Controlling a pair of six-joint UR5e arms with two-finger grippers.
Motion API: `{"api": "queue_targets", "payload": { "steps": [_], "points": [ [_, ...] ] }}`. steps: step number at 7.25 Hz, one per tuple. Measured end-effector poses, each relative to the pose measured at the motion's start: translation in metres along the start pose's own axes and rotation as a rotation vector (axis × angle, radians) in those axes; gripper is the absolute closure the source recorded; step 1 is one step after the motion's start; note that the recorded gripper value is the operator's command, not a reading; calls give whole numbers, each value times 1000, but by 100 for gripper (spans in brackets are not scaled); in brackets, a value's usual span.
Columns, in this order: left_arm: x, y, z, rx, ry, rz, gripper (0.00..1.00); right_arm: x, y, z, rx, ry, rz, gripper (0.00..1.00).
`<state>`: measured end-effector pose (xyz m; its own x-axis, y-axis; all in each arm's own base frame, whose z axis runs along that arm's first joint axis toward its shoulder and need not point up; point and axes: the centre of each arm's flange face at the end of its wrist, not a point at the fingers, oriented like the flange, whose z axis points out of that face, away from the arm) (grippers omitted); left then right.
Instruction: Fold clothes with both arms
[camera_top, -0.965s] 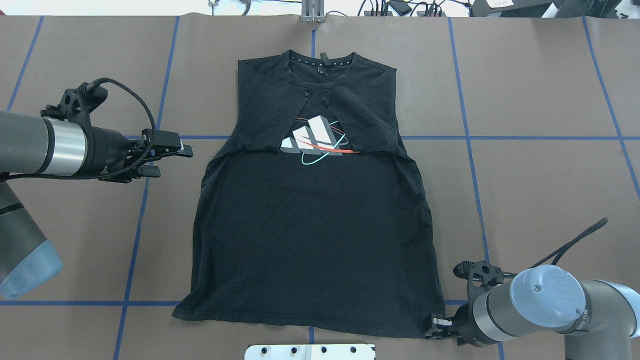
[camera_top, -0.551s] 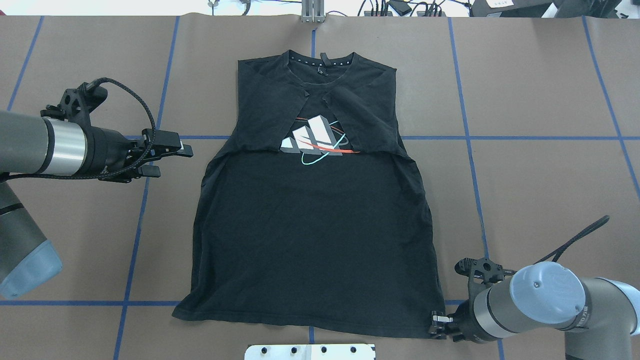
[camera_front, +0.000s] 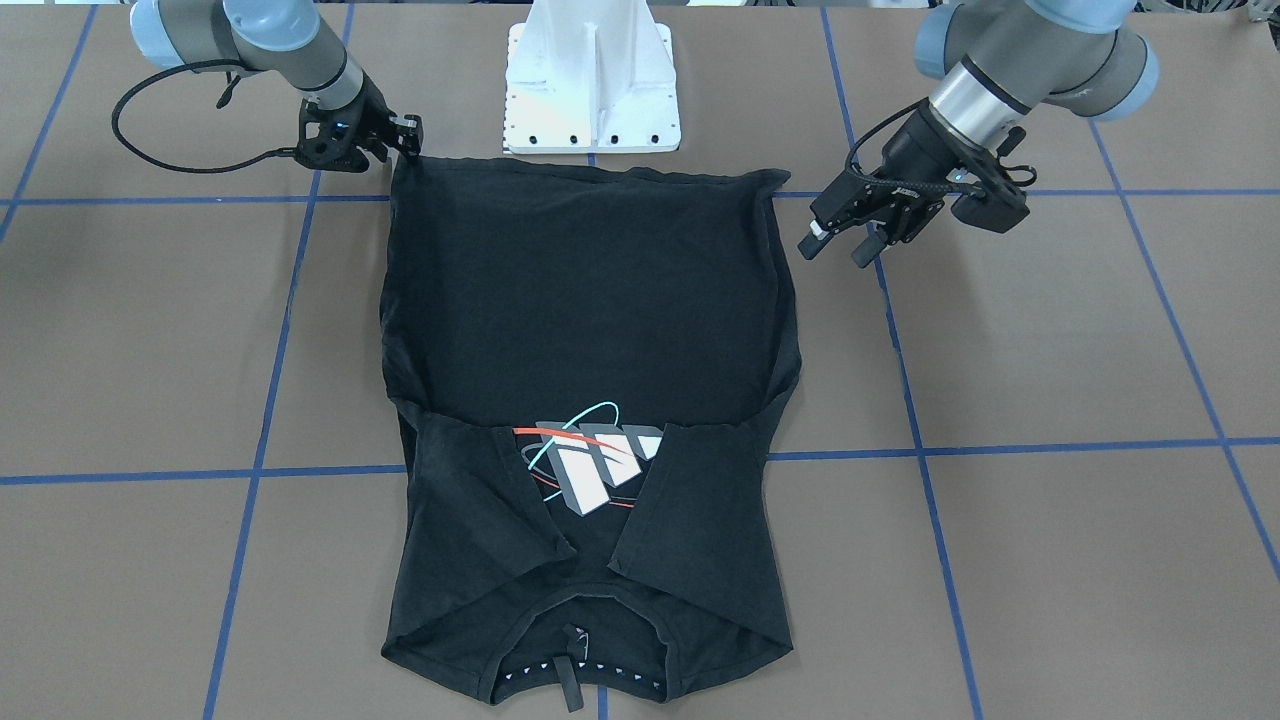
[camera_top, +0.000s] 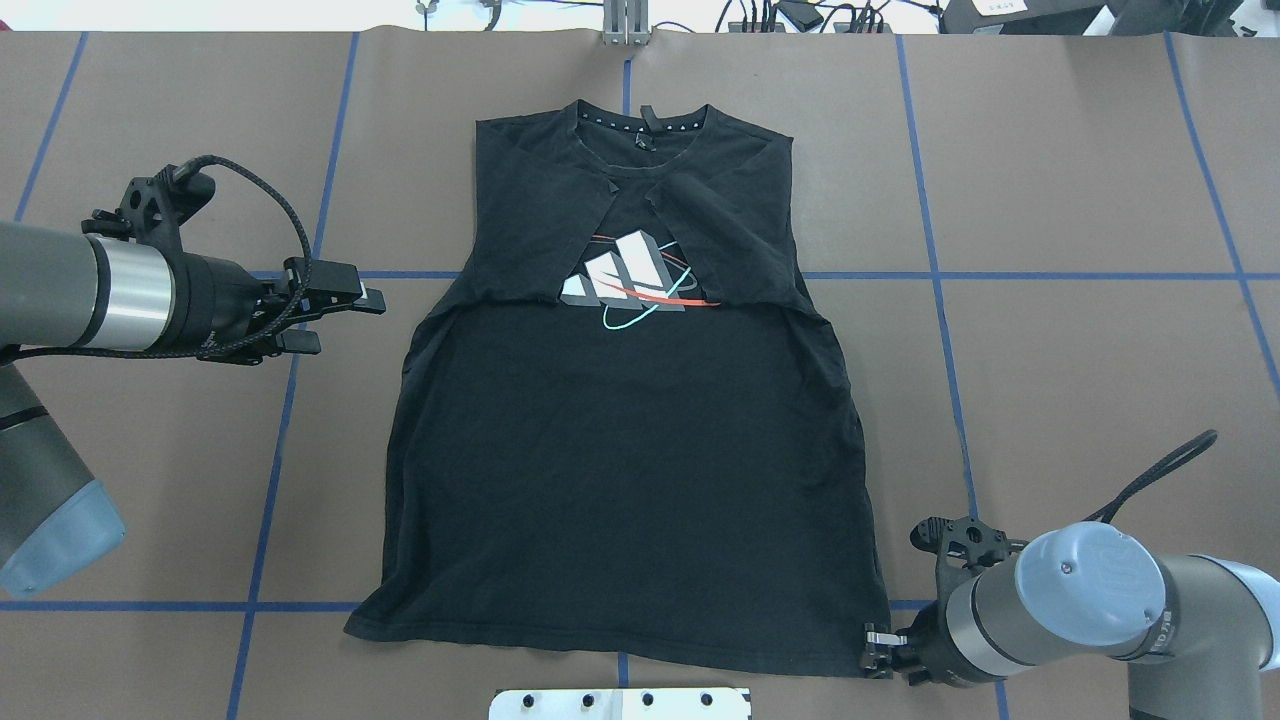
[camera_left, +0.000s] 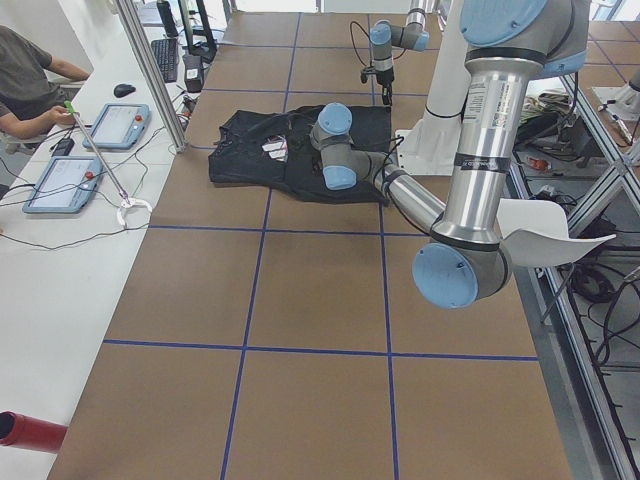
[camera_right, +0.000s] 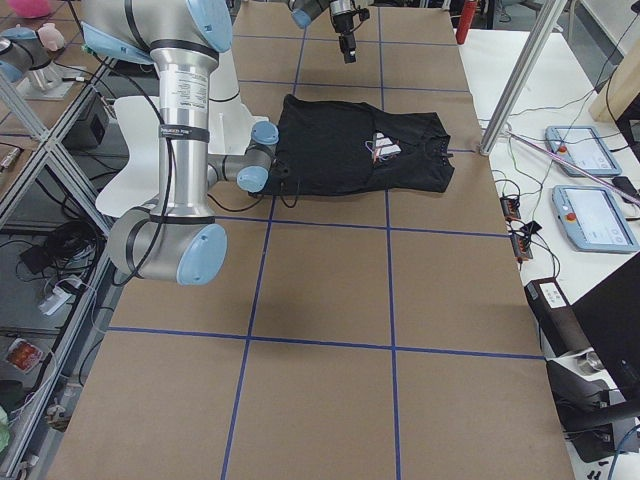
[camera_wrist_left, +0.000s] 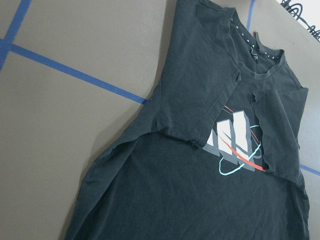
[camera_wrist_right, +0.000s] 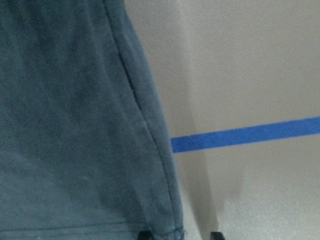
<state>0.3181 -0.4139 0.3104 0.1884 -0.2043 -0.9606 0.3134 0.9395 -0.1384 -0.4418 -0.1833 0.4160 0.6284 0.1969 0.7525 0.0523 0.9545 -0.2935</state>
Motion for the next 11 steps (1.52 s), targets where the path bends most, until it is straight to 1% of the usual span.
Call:
{"api": "queue_targets", "payload": {
  "steps": [4, 5, 6, 7, 9, 10, 11],
  "points": [
    [1, 0, -1, 0, 2, 1, 0, -7, 5, 5, -10, 1, -8, 51],
    [1, 0, -1, 0, 2, 1, 0, -10, 5, 5, -10, 5, -7, 60],
    [1, 0, -1, 0, 2, 1, 0, -13, 5, 5, -9, 8, -5, 75],
    [1, 1, -1, 0, 3, 1, 0, -14, 4, 5, -6, 8, -3, 98],
    [3, 1, -2, 0, 7, 2, 0, -14, -3, -2, 4, 0, 6, 100],
    [4, 1, -3, 0, 9, 3, 0, -15, -7, -9, 6, -12, 12, 100],
    [4, 4, -1, -5, 9, 5, 0, -18, -12, -23, 2, -34, 20, 100]
  ]
}}
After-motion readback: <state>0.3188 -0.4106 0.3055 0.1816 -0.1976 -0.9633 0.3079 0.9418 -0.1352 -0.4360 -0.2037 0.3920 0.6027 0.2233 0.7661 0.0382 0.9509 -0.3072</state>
